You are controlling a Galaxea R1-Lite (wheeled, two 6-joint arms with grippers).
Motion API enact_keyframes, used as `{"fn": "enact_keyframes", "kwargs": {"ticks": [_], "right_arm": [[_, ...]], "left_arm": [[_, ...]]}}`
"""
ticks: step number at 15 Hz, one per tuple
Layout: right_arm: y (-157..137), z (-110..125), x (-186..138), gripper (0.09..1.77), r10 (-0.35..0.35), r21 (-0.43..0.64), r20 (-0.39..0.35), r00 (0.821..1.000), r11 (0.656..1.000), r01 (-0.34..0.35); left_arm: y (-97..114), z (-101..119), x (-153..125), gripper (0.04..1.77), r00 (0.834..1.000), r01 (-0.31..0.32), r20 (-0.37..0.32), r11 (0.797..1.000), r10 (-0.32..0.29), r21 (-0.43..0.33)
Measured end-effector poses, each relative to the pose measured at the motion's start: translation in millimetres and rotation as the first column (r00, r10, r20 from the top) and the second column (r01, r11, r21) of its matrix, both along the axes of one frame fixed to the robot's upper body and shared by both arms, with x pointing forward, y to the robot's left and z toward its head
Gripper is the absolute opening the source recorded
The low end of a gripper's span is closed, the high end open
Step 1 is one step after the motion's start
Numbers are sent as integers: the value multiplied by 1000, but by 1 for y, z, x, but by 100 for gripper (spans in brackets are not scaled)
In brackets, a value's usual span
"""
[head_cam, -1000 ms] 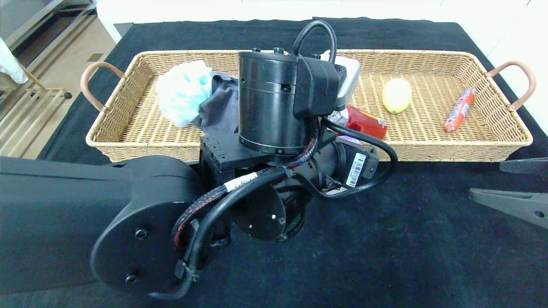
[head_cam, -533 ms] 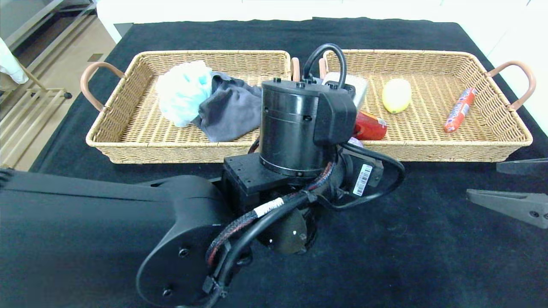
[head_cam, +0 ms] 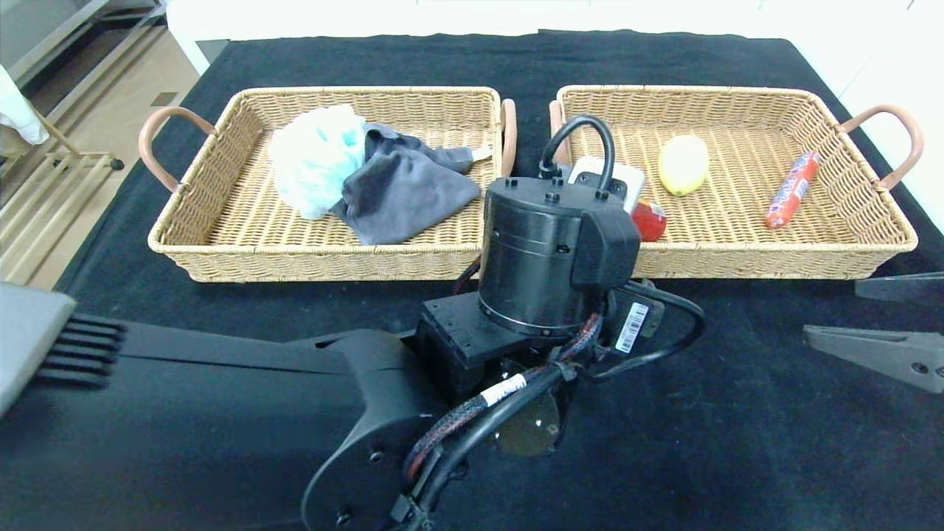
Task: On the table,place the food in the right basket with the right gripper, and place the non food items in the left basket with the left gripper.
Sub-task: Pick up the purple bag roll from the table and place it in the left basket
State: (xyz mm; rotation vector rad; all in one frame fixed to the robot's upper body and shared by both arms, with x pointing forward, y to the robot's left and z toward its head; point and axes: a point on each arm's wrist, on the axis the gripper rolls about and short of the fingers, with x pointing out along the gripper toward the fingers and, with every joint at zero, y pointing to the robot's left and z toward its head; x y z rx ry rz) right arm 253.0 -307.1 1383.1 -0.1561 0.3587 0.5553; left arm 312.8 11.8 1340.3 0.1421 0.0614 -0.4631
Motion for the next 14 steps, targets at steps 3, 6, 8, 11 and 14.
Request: {"fn": "enact_keyframes", "kwargs": {"ticks": [3,6,8,11,14], "right_arm": [[0,0,0,171,0,0,0,1000,1000,0],[0,0,0,171,0,0,-1,1000,1000,0],[0,0,0,171,0,0,-2,1000,1000,0],[0,-1,1,171,1,-1,-5,1000,1000,-1],[0,-1,2,171,1,-2,-8,1000,1000,-1]], "left_arm": [[-3,-5,2,172,1000,-15,-2,1000,15,16],[-5,-8,4,172,1000,-26,0,999,26,33],[-6,-10,5,172,1000,-31,2,999,30,43],[-7,-11,8,172,999,-45,17,998,44,40],[-9,-7,13,172,995,-53,83,999,52,9]]}}
